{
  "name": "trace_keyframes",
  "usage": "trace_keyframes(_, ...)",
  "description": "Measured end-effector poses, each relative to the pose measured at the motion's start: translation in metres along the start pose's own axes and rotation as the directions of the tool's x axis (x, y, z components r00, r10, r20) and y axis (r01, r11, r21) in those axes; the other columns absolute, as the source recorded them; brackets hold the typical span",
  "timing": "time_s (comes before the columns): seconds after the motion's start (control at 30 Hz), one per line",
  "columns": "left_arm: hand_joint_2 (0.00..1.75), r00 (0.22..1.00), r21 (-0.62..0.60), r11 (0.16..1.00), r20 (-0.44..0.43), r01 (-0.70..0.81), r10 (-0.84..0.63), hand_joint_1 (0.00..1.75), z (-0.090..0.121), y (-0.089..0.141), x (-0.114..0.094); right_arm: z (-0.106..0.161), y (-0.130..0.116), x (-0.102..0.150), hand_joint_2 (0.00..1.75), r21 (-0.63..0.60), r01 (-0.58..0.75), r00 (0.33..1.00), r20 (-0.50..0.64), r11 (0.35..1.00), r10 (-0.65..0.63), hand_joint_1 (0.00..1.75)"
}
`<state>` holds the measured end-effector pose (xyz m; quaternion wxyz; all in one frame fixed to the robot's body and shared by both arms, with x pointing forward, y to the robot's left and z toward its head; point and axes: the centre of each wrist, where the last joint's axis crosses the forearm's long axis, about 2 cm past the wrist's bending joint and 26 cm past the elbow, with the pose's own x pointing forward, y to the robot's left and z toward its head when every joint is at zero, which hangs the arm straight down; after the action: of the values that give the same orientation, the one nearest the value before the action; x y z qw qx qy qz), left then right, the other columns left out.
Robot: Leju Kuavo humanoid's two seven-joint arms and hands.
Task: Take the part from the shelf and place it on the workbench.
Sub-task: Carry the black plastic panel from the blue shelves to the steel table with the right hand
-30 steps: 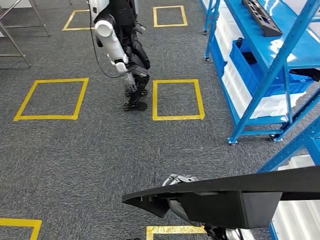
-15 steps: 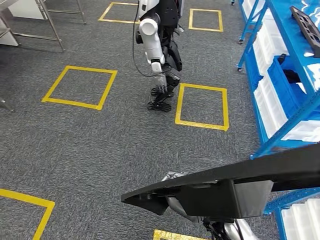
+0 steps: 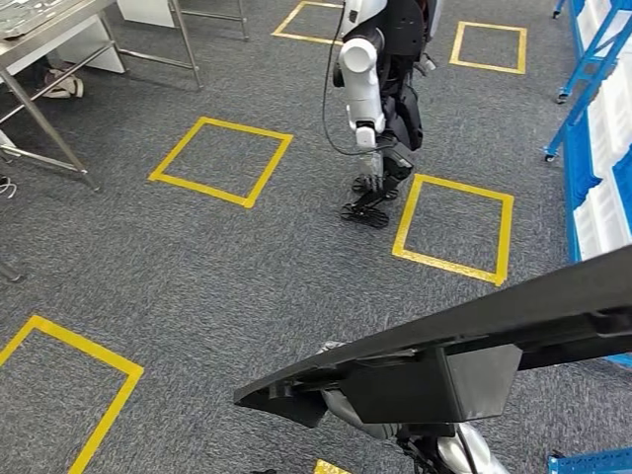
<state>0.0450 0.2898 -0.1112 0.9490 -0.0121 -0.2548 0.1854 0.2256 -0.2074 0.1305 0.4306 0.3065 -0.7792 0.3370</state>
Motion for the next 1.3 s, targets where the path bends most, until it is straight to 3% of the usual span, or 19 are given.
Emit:
trace_keyframes(0.43, 1.75, 0.999, 0.035, 0.999, -0.036, 0.010, -0.008, 0.00, 0.001, 0.013, 0.001, -0.003, 0.005, -0.003, 1.75, -0.006, 0.016, 1.000, 0.014, 1.000, -0.016, 1.75)
trace_keyframes(1.03, 1.75, 0.971, 0.064, 0.995, -0.232, 0.073, -0.057, 0.00, 0.007, 0.017, -0.013, 0.007, 0.013, -0.004, 1.75, -0.025, 0.007, 1.000, -0.013, 1.000, -0.008, 1.75)
trace_keyframes(1.3, 1.75, 0.961, 0.058, 0.995, -0.269, 0.085, -0.066, 0.00, 0.008, 0.012, -0.016, 0.005, 0.012, 0.001, 1.75, -0.017, -0.007, 1.000, -0.021, 1.000, 0.007, 1.75)
